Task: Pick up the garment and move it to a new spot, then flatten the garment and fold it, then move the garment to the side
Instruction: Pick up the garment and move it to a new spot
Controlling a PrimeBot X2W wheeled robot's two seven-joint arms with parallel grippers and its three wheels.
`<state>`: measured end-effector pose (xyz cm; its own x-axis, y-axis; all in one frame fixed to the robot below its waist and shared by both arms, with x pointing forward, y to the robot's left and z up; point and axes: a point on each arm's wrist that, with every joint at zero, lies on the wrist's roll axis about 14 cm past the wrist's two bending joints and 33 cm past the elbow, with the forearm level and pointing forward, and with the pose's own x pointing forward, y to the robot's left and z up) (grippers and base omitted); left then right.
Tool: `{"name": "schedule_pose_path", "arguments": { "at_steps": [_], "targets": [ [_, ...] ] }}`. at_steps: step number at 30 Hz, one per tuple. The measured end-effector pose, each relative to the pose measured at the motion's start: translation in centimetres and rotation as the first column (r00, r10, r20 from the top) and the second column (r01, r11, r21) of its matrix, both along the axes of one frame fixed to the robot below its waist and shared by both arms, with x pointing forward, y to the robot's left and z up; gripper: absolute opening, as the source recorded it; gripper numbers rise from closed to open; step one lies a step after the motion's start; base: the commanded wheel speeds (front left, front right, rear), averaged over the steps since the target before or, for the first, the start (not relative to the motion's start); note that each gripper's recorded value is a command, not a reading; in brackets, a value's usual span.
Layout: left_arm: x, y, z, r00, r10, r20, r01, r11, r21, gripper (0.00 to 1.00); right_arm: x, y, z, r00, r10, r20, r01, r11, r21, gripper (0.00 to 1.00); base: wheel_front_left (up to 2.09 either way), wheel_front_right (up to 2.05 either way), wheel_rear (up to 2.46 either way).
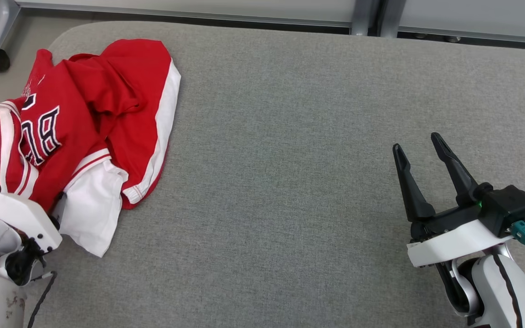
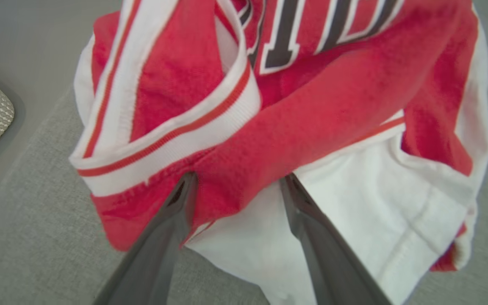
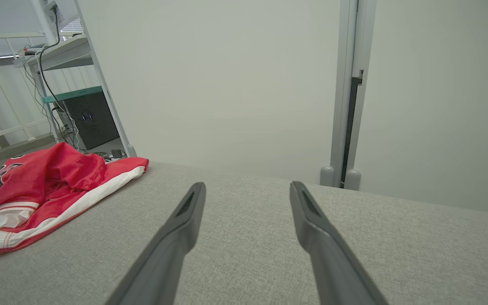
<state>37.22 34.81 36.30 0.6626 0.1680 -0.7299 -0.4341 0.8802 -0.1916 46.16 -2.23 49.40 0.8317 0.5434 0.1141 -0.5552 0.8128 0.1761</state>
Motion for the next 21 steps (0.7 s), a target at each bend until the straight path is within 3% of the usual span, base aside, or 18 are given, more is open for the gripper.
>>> {"name": "schedule_pose_path", "arguments": {
  "at_steps": [4, 5, 6, 8, 13, 21],
  "targets": [
    [-0.8, 0.0, -1.1, 0.999, -0.001, -0.036, 0.001, 1.000, -0.003, 1.00, 0.1, -0.3, -0.1, 1.000, -0.008, -0.002, 0.008, 1.000, -0.002, 1.00, 0.00, 0.00, 0.00],
    [-0.9, -0.1, -1.2, 0.999, -0.001, -0.039, 0.001, 1.000, -0.003, 0.93, 0.2, -0.3, -0.2, 1.000, -0.010, -0.003, 0.010, 1.000, -0.002, 1.00, 0.00, 0.00, 0.00],
    [-1.0, -0.1, -1.3, 0.999, 0.000, -0.039, 0.000, 1.000, -0.003, 0.73, 0.2, -0.4, -0.2, 1.000, -0.010, -0.004, 0.010, 1.000, -0.002, 1.00, 0.00, 0.00, 0.00],
    [-0.9, -0.3, -1.5, 0.999, -0.008, -0.039, 0.008, 1.000, -0.003, 0.02, 0.3, -0.3, -0.4, 1.000, -0.008, -0.006, 0.008, 1.000, -0.003, 1.00, 0.00, 0.00, 0.00],
    [-0.5, -0.3, -1.0, 1.000, -0.024, -0.002, 0.024, 1.000, 0.021, 0.00, 0.4, 0.1, -0.5, 1.000, 0.002, -0.008, -0.002, 1.000, -0.001, 1.00, 0.00, 0.00, 0.00],
    [0.4, 1.5, 3.0, 0.990, -0.081, 0.112, 0.066, 0.988, 0.137, 0.00, -0.6, 0.6, 1.3, 1.000, 0.001, 0.018, -0.001, 1.000, 0.015, 1.00, 0.00, 0.00, 0.00]
  ]
}}
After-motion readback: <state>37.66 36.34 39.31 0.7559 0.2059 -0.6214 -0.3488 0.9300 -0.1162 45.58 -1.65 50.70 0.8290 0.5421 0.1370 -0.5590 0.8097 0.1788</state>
